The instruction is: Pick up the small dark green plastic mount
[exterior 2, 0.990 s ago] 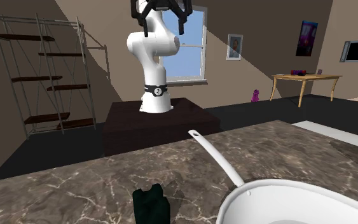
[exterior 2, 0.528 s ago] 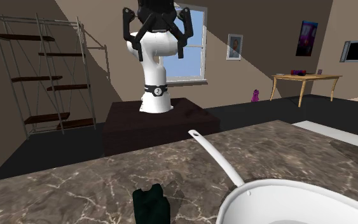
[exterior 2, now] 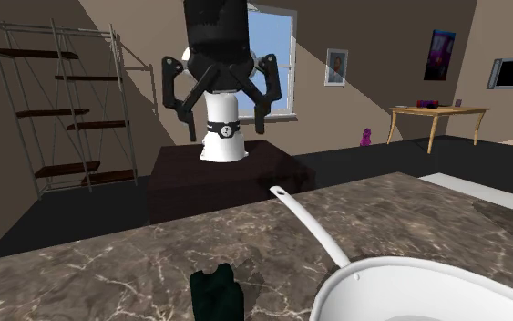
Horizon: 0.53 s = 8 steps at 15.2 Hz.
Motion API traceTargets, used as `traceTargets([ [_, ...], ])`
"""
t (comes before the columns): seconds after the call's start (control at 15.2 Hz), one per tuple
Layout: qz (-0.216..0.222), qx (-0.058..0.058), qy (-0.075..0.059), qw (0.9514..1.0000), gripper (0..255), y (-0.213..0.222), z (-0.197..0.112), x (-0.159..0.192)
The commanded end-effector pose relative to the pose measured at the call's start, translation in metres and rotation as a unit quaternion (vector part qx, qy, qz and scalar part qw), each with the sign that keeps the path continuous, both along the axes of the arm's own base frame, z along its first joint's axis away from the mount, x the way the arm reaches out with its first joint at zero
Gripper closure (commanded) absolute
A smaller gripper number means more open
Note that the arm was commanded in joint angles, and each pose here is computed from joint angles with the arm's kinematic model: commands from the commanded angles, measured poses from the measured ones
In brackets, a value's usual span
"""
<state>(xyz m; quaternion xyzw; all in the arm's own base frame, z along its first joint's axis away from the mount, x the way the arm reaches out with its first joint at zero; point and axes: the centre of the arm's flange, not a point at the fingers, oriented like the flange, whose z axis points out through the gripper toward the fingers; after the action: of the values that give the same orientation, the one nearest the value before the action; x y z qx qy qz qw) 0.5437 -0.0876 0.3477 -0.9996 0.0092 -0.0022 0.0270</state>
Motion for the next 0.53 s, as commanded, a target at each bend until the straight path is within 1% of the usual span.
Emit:
traceTargets([
  [0.0, 0.002, -0.003, -0.002, 1.0000, 0, -0.005, -0.017, 0.021],
  [0.46, 0.008, -0.011, -0.009, 0.9999, 0, -0.024, -0.074, 0.089],
])
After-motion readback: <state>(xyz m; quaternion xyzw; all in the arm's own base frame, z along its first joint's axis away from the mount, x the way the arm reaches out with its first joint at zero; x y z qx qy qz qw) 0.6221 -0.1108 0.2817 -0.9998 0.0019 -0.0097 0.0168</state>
